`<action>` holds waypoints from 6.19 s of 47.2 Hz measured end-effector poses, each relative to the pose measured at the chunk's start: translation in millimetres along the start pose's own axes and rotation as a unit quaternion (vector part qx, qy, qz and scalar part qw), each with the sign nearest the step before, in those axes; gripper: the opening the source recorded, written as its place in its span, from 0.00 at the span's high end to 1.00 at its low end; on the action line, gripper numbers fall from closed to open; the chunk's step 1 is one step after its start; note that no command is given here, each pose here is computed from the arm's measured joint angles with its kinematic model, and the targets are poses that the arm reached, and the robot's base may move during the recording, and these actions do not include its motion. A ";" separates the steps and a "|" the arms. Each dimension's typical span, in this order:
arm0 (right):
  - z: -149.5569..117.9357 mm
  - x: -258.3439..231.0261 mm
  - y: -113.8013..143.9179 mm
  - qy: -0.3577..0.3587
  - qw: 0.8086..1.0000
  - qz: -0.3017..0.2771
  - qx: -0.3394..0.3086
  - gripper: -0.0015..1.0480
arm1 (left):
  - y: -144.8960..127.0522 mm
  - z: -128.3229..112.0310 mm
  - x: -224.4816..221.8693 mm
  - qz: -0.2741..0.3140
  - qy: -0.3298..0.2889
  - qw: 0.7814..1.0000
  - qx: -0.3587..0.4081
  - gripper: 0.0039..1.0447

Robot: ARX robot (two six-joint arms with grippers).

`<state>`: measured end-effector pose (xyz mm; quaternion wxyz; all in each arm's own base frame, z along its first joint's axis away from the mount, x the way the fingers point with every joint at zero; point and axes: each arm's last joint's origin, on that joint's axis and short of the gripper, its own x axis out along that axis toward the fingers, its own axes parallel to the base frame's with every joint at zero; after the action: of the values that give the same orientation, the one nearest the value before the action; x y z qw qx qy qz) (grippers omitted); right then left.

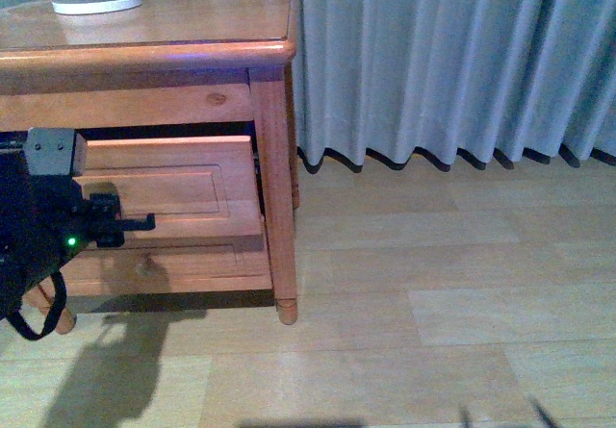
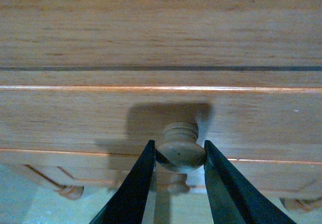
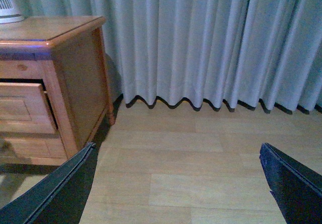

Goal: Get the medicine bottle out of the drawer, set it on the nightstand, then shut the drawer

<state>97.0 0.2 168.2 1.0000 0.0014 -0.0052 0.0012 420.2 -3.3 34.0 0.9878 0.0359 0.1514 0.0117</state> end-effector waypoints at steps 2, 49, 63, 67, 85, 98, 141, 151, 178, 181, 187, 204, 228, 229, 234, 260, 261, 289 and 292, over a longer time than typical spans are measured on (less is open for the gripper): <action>0.0 0.0 0.0 0.000 1.000 0.000 0.000 0.07 | 0.3 -1.3 -7.5 -0.004 0.002 1.000 0.003 0.78; 0.0 0.0 0.0 0.000 1.000 0.000 0.000 0.07 | 10.1 0.9 -159.9 -0.047 0.136 0.988 0.061 0.30; 0.0 0.0 0.0 0.000 1.000 0.000 0.000 0.07 | 19.4 33.7 -205.4 -0.029 0.086 0.994 0.055 0.06; 0.0 0.0 0.0 0.000 1.000 0.000 0.000 0.07 | 19.2 52.7 -228.8 -0.029 0.046 0.997 0.045 0.06; 0.0 0.0 0.0 0.000 1.000 0.000 0.000 0.07 | 8.8 80.0 -335.5 -0.033 -0.057 0.997 -0.028 0.06; 0.0 0.0 0.0 0.000 1.000 0.000 0.000 0.07 | 8.2 69.7 -346.7 -0.019 -0.147 0.988 -0.041 0.28; 0.0 0.0 0.0 0.000 1.000 -0.001 0.000 0.07 | 16.8 28.6 -346.9 -0.014 -0.150 0.988 -0.038 0.97; 0.0 0.0 0.0 0.000 1.000 0.000 0.000 0.07 | 16.8 29.0 -347.4 -0.014 -0.153 0.987 -0.038 0.97; 32.3 50.0 -4.9 0.011 0.988 -0.153 0.003 0.07 | 16.8 29.0 -347.4 -0.012 -0.154 0.987 -0.038 0.16; 47.7 74.7 -3.1 0.032 0.989 -0.145 -0.001 0.07 | 16.8 29.0 -347.4 -0.012 -0.154 0.987 -0.038 0.06; 62.4 131.2 2.8 0.098 0.986 -0.133 -0.012 0.07 | 16.8 29.0 -347.4 -0.012 -0.154 0.987 -0.038 0.06; 8.1 275.0 43.1 0.302 0.951 -0.059 0.004 0.07 | 16.8 29.0 -347.4 -0.012 -0.154 0.987 -0.038 0.06; -77.1 327.5 74.4 0.376 0.926 -0.044 -0.006 0.07 | 16.8 29.0 -347.4 -0.012 -0.154 0.987 -0.038 0.06; -77.6 327.8 74.6 0.376 0.925 -0.044 -0.006 0.07 | 16.8 29.0 -347.4 -0.012 -0.154 0.987 -0.038 0.06; -84.9 332.5 78.9 0.382 0.923 -0.042 -0.006 0.07 | 16.8 29.0 -347.4 -0.012 -0.154 0.987 -0.038 0.06; -20.6 312.0 97.4 0.342 0.938 -0.047 0.016 0.74 | 16.8 29.0 -347.4 -0.012 -0.154 0.987 -0.038 0.06; -11.7 309.1 99.3 0.336 0.941 -0.044 0.018 0.74 | 16.8 29.0 -347.4 -0.012 -0.154 0.987 -0.038 0.06; 133.4 372.8 44.0 0.205 0.972 -0.097 0.059 0.75 | 16.8 29.0 -347.4 -0.012 -0.154 0.987 -0.038 0.06; 125.5 387.2 38.6 0.208 0.970 -0.109 0.058 0.75 | 16.8 29.0 -347.4 -0.012 -0.154 0.987 -0.038 0.06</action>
<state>482.8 39.4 297.8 0.9715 0.0598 0.2030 -0.1071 97.3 -0.3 166.4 1.0000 -0.0024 -0.0024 -0.0004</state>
